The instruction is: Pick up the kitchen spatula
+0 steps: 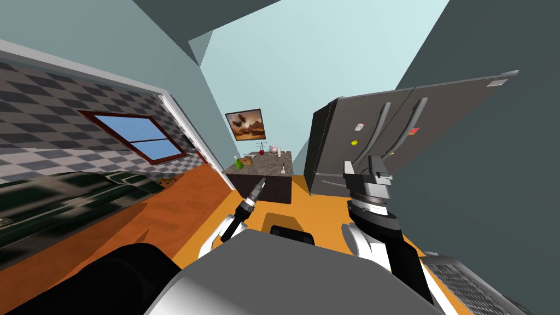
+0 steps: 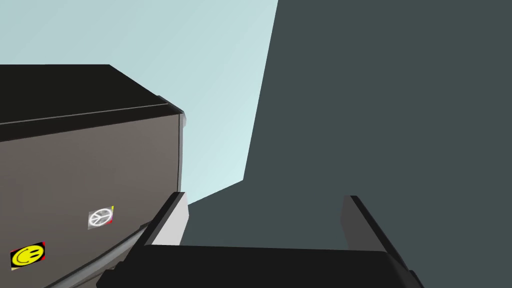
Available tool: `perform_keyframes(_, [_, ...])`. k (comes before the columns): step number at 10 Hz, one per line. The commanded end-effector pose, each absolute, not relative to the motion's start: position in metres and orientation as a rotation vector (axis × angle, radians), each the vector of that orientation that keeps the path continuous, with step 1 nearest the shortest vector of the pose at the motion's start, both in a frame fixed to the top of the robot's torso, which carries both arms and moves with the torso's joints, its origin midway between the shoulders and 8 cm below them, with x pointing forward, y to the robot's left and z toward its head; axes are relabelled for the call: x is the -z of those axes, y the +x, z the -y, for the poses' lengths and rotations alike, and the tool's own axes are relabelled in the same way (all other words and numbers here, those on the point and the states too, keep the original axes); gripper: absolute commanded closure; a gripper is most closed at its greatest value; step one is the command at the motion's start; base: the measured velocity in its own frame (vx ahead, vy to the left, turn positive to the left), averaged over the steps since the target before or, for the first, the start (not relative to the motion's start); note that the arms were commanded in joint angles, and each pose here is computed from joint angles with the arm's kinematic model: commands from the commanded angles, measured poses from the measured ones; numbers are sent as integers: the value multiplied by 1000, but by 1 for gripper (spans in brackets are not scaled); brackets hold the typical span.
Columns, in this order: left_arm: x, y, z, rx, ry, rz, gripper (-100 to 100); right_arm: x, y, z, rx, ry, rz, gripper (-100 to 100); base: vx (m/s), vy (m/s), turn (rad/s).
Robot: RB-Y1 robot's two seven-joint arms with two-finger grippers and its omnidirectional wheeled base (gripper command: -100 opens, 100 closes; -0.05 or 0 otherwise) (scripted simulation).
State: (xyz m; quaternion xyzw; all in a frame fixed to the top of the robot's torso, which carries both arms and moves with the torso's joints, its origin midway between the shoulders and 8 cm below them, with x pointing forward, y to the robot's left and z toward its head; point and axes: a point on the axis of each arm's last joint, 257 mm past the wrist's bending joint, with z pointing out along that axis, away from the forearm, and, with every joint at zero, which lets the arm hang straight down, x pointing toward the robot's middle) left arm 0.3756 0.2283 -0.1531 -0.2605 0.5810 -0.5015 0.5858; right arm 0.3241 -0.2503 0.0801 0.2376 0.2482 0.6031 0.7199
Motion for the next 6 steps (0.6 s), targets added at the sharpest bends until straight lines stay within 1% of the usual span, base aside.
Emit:
perform_keyframes(1, [176,372,-238,1140,-625,-1429,-100,-80,324,250,-1333,525,-549,0,-83,-59,17])
perform_keyframes(2, [199,369,-247,1115,-646,-1486,-100,-80,324,250,-1333,525,-549,0,-86,-116,3])
perform_keyframes(3, [200,368,-247,1111,-637,-1495,-100,-80,324,250,-1333,525,-549,0,-31,-75,-66])
perform_keyframes(4, [219,363,-256,1083,-642,-1555,-100,-80,324,250,-1333,525,-549,0,-6,-45,-76])
perform_keyframes(5, [224,363,-259,1076,-648,-1564,-100,-80,324,250,-1333,525,-549,0,-4,-44,-34])
perform_keyframes(6, [244,356,-270,1042,-652,-1630,-100,-80,324,250,-1333,525,-549,0,-5,-102,-38])
